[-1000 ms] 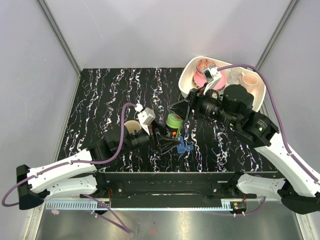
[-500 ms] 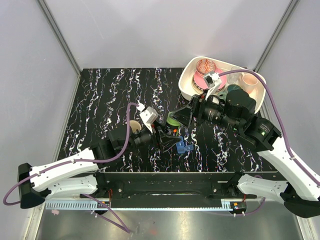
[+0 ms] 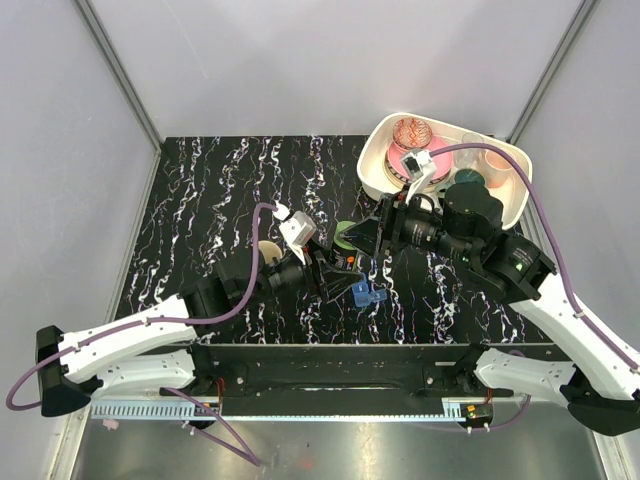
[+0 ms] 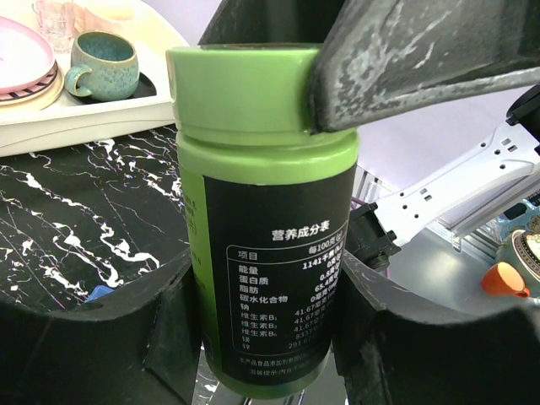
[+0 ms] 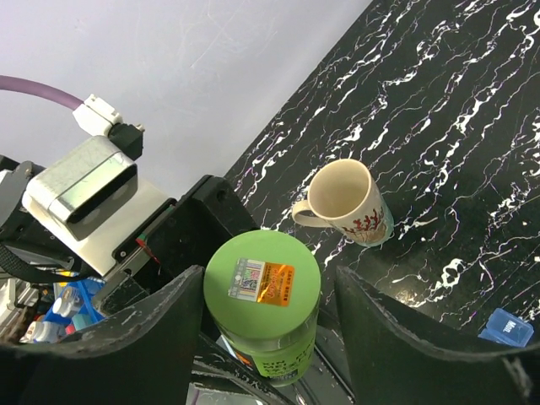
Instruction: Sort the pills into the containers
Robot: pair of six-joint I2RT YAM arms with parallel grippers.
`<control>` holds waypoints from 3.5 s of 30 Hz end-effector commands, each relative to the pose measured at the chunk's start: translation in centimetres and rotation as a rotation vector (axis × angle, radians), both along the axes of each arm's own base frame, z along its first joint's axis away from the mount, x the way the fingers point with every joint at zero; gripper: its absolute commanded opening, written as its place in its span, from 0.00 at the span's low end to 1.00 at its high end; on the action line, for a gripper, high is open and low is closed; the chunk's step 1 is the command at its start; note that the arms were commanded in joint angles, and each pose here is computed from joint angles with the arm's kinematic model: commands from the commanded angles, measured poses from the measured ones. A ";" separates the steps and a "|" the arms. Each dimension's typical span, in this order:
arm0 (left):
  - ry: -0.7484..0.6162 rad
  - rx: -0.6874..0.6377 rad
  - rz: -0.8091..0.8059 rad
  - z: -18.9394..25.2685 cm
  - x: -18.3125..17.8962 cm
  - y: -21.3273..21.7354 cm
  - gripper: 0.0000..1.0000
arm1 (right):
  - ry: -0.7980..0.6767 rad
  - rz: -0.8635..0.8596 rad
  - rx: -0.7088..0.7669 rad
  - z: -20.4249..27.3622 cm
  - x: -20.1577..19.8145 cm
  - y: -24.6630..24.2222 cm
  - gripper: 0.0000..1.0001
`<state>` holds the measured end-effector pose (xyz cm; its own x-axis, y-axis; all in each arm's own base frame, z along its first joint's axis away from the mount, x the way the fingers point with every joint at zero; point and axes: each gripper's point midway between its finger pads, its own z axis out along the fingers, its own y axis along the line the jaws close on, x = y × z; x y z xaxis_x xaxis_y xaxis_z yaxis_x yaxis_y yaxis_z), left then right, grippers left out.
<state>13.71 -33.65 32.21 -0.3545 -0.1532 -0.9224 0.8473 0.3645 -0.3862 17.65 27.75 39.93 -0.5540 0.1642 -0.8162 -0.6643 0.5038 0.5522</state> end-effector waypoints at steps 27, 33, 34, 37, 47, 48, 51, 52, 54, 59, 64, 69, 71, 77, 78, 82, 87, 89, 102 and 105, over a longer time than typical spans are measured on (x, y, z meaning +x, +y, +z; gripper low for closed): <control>-0.132 -0.173 -0.430 3.5 -7.7 -0.4 0.00 | -0.359 0.548 0.152 3.2 -10.8 -1.0 0.00; -0.142 -0.175 -0.461 3.4 -8.3 -0.2 0.00 | -0.383 0.601 0.184 4.1 -12.0 -1.3 0.00; -0.140 -0.175 -0.462 3.4 -8.4 -0.2 0.00 | -0.393 0.606 0.194 4.4 -12.2 -1.4 0.00; -0.138 -0.171 -0.466 3.3 -8.4 -0.2 0.00 | -0.412 0.616 0.221 5.2 -12.5 -1.4 0.00; -0.137 -0.164 -0.483 3.0 -8.7 -0.2 0.00 | -0.468 0.652 0.278 7.7 -13.9 -2.2 0.00; -0.141 -0.163 -0.487 3.0 -8.8 -0.1 0.00 | -0.468 0.657 0.282 7.9 -14.0 -2.3 0.00; -0.137 -0.161 -0.497 2.9 -8.9 -0.2 0.00 | -0.479 0.648 0.293 8.5 -14.1 -2.5 0.00; -0.137 -0.159 -0.497 2.8 -8.9 -0.2 0.00 | -0.484 0.650 0.297 8.6 -14.2 -2.5 0.00; -0.135 -0.159 -0.494 2.8 -8.9 -0.1 0.00 | -0.492 0.648 0.305 9.0 -14.3 -2.6 0.00; -0.136 -0.155 -0.478 2.8 -8.6 -0.1 0.00 | -0.457 0.580 0.302 8.8 -13.1 -2.4 0.35; -0.142 -0.150 -0.469 3.0 -8.5 -0.1 0.00 | -0.441 0.486 0.300 8.7 -11.7 -2.5 0.83; -0.142 -0.145 -0.454 3.0 -8.2 -0.1 0.00 | -0.427 0.350 0.286 9.1 -9.6 -2.8 0.92; -0.137 -0.142 -0.427 2.9 -7.8 -0.1 0.00 | -0.410 0.238 0.281 9.6 -7.8 -3.3 0.92; -0.091 -0.111 -0.165 2.8 -3.4 0.5 0.00 | -0.289 -0.169 0.120 7.5 -0.5 -5.6 0.86; -0.082 -0.107 -0.128 2.7 -2.8 0.6 0.00 | -0.263 -0.218 0.091 6.7 0.4 -5.9 0.86; -0.066 -0.093 -0.005 2.6 -0.7 1.3 0.00 | -0.214 -0.323 0.066 6.0 2.3 -6.4 0.85; -0.067 -0.078 0.041 2.6 0.2 1.3 0.00 | -0.150 -0.268 0.066 4.6 2.4 -4.4 0.84; -0.066 -0.072 0.043 2.5 0.4 1.0 0.00 | -0.135 -0.239 0.083 4.2 2.3 -3.7 0.84; -0.060 -0.062 0.033 2.2 0.7 -0.1 0.00 | -0.076 -0.074 0.052 1.8 0.6 0.3 0.89; -0.061 -0.066 0.030 2.3 0.7 -0.2 0.00 | -0.061 -0.072 0.027 0.8 0.5 0.9 0.88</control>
<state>13.96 -33.64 29.62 -0.3603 -0.1077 -0.9266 0.8388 0.3972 -0.3723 18.68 27.50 40.56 -0.4877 0.2259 -0.8433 -0.6388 0.5660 0.5211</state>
